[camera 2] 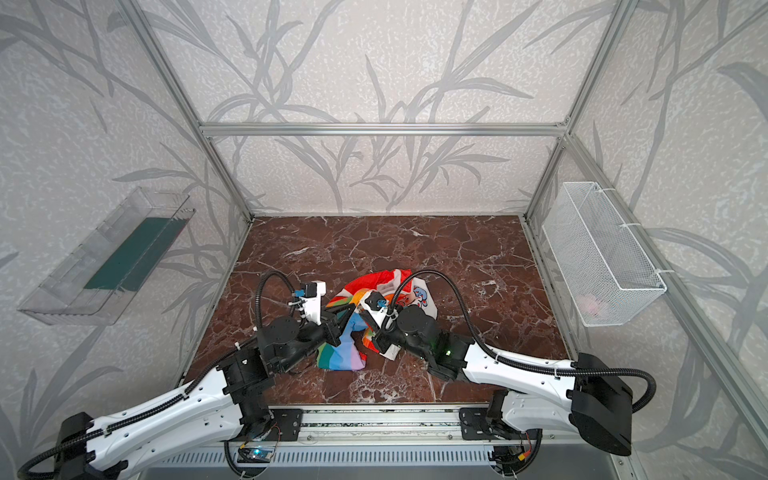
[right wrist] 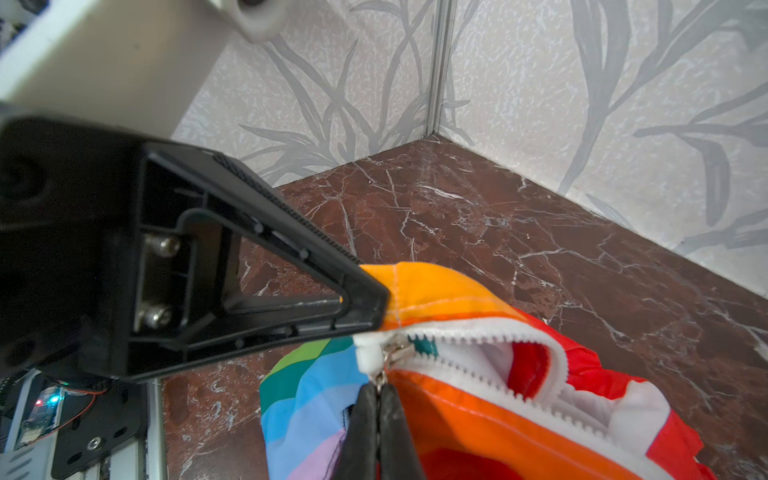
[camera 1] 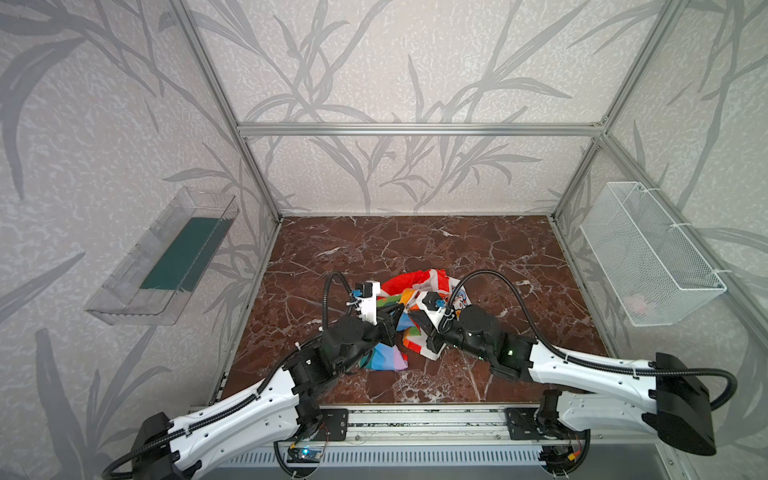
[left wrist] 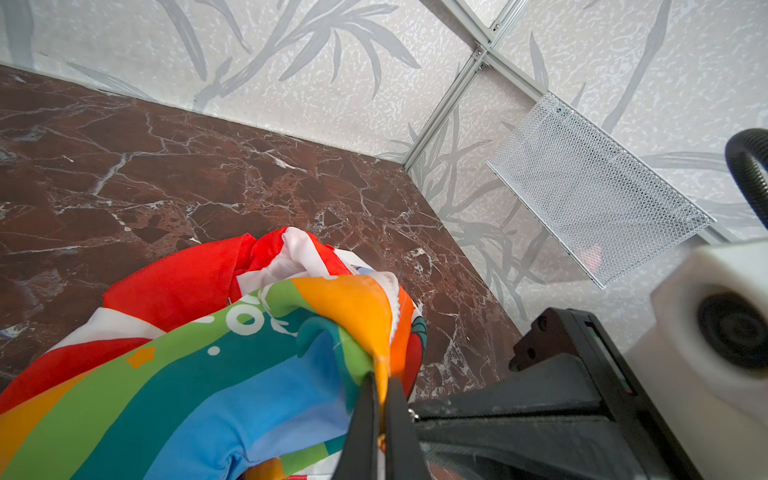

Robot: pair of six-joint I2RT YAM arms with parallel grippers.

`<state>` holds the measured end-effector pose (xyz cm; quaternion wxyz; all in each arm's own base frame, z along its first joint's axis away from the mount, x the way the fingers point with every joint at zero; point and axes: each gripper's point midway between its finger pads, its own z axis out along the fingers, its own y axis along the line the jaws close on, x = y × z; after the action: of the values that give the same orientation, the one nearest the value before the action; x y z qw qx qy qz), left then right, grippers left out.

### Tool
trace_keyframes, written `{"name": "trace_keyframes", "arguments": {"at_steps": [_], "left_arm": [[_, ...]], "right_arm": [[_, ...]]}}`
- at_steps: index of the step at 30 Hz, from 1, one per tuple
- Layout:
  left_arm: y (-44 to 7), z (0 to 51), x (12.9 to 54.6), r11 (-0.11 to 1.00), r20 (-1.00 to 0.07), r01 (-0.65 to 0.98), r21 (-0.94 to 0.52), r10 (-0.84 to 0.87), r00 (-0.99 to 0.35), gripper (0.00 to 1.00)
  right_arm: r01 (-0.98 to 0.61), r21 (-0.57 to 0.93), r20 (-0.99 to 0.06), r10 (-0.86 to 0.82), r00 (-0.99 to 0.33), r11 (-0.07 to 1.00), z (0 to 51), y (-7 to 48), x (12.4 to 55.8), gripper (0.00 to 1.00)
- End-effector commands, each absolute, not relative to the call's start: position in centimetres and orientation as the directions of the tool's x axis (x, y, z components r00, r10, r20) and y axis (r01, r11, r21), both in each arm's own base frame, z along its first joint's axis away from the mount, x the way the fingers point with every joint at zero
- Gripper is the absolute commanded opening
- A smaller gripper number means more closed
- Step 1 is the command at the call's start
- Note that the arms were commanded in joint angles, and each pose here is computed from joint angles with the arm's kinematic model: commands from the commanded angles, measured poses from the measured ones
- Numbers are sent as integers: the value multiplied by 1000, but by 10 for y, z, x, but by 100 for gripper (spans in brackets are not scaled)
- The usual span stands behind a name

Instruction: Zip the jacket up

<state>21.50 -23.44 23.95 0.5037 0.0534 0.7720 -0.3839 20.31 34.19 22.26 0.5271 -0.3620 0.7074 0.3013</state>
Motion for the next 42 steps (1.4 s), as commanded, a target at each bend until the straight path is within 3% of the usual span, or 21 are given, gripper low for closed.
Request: {"name": "trace_keyframes", "arguments": {"at_steps": [1, 10, 14, 22, 26, 32, 37, 40, 42], "left_arm": [[-234, 237, 214, 709, -822, 468, -528, -290, -490, 0], [-232, 235, 213, 711, -820, 462, -530, -289, -494, 0], [-232, 235, 213, 710, -819, 463, -531, -290, -494, 0], [-231, 236, 212, 711, -820, 461, -530, -292, -492, 0], [-230, 235, 212, 714, -821, 461, -527, -288, -493, 0], [-229, 235, 212, 714, -822, 461, -527, -289, -491, 0], [-231, 233, 211, 717, -824, 466, -519, -274, -496, 0], [-232, 232, 212, 717, -823, 465, -519, -273, -498, 0], [-233, 231, 212, 715, -822, 467, -520, -273, -499, 0]], "right_arm": [[-837, 105, -968, -137, -209, 537, 241, 344, 204, 2], [-844, 111, -958, -168, -231, 525, 231, 348, 205, 5], [-842, 121, -956, -168, -242, 525, 227, 351, 206, 12], [-841, 119, -954, -174, -244, 528, 226, 353, 208, 8], [-841, 123, -952, -176, -249, 526, 227, 352, 207, 14], [-852, 138, -949, -180, -260, 505, 227, 353, 203, 0], [-862, 174, -940, -182, -290, 476, 227, 355, 200, 0], [-860, 183, -933, -192, -305, 476, 225, 353, 203, 8], [-852, 176, -930, -201, -309, 493, 222, 350, 206, 8]]}}
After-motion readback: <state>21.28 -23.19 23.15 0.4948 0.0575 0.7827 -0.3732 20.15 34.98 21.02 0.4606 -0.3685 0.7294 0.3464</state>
